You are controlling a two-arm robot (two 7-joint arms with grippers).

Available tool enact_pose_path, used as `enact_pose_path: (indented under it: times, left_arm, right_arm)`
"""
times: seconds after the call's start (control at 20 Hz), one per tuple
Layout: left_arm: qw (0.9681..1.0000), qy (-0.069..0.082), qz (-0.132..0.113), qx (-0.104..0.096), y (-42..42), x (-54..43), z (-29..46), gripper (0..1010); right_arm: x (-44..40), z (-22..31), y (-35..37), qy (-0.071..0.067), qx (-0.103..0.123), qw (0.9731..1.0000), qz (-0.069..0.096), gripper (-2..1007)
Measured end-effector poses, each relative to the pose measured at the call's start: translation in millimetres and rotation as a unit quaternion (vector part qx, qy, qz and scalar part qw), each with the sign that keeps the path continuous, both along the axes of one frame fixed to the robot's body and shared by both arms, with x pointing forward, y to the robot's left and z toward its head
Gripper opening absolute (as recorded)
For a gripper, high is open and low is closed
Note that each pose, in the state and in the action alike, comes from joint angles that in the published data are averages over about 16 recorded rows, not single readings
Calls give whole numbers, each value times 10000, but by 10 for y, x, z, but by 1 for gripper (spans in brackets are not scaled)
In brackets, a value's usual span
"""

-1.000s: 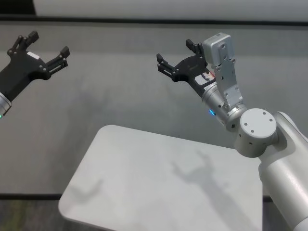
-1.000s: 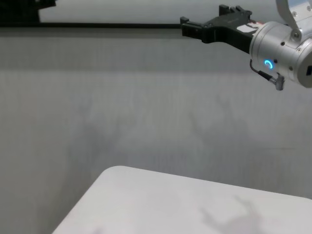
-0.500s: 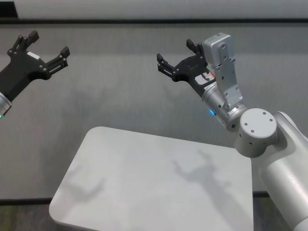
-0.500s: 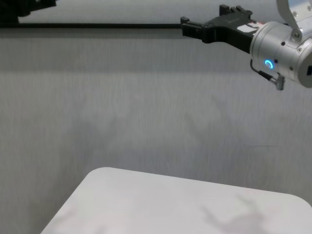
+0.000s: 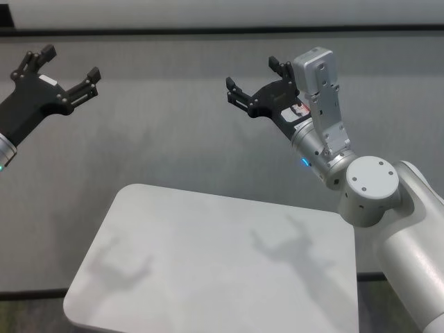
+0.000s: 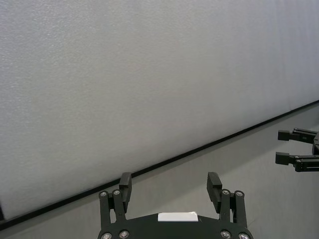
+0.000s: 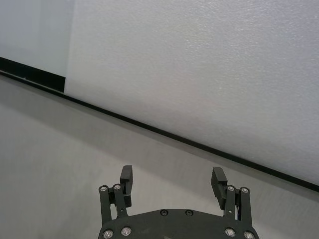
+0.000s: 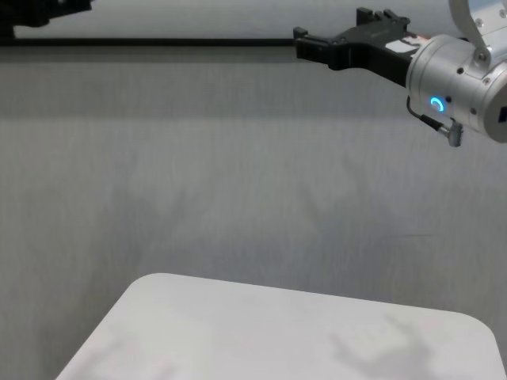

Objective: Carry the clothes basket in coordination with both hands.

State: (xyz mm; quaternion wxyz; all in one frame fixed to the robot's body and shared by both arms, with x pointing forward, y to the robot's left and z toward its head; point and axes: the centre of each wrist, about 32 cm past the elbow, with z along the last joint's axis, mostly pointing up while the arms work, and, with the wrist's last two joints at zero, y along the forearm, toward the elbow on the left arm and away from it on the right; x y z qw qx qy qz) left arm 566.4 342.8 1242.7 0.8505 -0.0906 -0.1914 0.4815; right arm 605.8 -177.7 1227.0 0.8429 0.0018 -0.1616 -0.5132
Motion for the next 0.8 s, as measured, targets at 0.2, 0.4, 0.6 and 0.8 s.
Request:
enact_pose_path:
  times: [0.2, 0.4, 0.6, 0.8]
  left_arm:
    - [10000, 0, 0, 0, 0, 0, 0, 1002]
    - [10000, 0, 0, 0, 0, 0, 0, 1002]
    - [10000, 0, 0, 0, 0, 0, 0, 1002]
    - [10000, 0, 0, 0, 0, 0, 0, 1002]
  right_arm:
    - [0, 0, 0, 0, 0, 10000, 0, 1001]
    - [0, 0, 0, 0, 0, 10000, 0, 1001]
    - [0, 0, 0, 0, 0, 10000, 0, 1001]
    - [0, 0, 0, 0, 0, 10000, 0, 1001]
